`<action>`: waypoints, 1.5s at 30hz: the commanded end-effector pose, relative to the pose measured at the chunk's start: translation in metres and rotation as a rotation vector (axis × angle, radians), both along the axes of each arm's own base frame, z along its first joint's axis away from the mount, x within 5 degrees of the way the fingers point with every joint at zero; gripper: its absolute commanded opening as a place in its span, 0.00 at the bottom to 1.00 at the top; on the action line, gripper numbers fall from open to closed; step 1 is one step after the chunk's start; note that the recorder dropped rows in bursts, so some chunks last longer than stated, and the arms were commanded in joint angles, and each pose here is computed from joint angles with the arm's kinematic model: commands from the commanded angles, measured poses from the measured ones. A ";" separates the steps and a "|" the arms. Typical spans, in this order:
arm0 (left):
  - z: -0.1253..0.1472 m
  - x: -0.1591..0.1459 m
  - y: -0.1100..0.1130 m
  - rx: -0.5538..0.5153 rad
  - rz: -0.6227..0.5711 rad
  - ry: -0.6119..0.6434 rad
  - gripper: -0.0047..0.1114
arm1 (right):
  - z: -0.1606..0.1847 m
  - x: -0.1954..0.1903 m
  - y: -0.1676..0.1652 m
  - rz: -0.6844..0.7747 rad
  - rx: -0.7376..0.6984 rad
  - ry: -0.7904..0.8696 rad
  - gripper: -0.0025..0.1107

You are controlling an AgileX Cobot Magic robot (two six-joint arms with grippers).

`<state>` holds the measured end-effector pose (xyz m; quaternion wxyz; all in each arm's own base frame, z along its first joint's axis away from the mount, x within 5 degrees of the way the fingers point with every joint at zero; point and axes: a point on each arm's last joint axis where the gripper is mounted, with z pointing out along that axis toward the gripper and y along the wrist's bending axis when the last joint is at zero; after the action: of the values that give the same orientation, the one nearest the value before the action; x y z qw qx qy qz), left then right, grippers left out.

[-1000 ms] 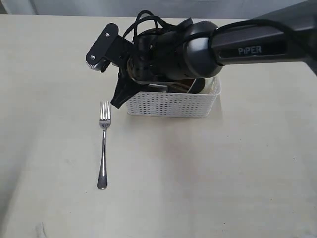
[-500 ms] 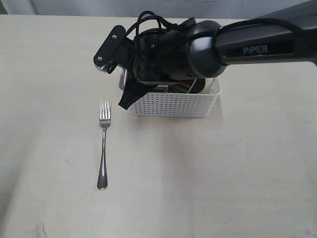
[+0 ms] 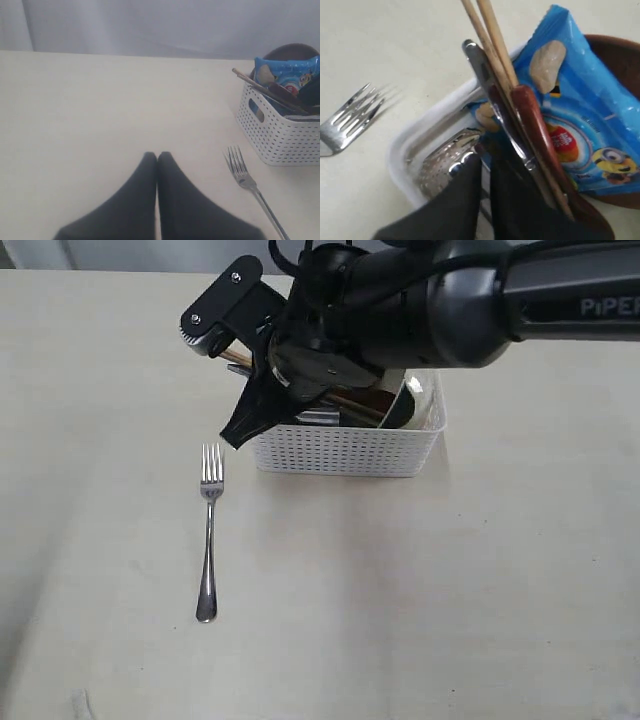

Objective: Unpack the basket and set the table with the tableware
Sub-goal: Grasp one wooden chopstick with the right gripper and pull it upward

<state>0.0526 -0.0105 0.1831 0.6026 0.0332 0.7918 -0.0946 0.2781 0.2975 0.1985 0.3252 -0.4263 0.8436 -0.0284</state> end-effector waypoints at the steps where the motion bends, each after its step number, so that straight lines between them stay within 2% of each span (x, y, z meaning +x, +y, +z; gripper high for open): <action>1: -0.001 0.000 0.000 0.001 0.001 -0.004 0.04 | 0.002 -0.004 -0.002 -0.030 0.018 0.044 0.32; 3: -0.001 0.000 0.000 0.001 0.001 -0.004 0.04 | 0.003 -0.003 -0.002 -0.021 0.012 0.033 0.44; 5: -0.001 0.000 0.000 0.001 0.001 -0.004 0.04 | 0.004 -0.002 -0.002 -0.004 -0.008 0.009 0.49; 11: -0.001 0.000 0.000 0.001 0.001 -0.004 0.04 | -0.013 0.004 0.007 0.029 0.014 -0.017 0.49; 14: -0.001 0.000 0.000 0.001 0.001 -0.004 0.04 | -0.026 0.015 0.011 0.001 -0.058 -0.040 0.49; 16: -0.001 0.000 0.000 0.001 0.001 -0.004 0.04 | -0.031 0.023 0.017 -0.038 -0.060 -0.041 0.49; 24: -0.001 0.000 0.000 0.001 0.001 -0.004 0.04 | -0.050 0.035 0.026 -0.038 -0.110 -0.067 0.48; 25: -0.001 0.000 0.000 0.001 0.001 -0.004 0.04 | -0.054 0.035 0.025 -0.039 -0.129 -0.069 0.46; 27: -0.001 0.000 0.000 0.001 0.001 -0.004 0.04 | -0.060 0.036 0.024 -0.048 -0.158 -0.065 0.32; 28: -0.001 0.000 0.000 0.001 0.001 -0.004 0.04 | -0.060 0.036 0.024 -0.050 -0.160 -0.065 0.19; 30: -0.001 0.000 0.000 0.001 0.001 -0.004 0.04 | -0.058 0.036 0.024 -0.042 -0.162 -0.075 0.05; 31: -0.001 0.000 0.000 0.001 0.001 -0.004 0.04 | -0.056 0.036 0.024 -0.040 -0.162 -0.080 0.02; 45: -0.001 0.000 0.000 0.001 0.001 -0.004 0.04 | -0.006 0.031 0.019 -0.036 -0.107 -0.143 0.02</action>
<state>0.0526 -0.0105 0.1831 0.6026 0.0332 0.7918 -0.0946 0.3125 0.3186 0.1796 0.3541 -0.4341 0.8197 -0.1197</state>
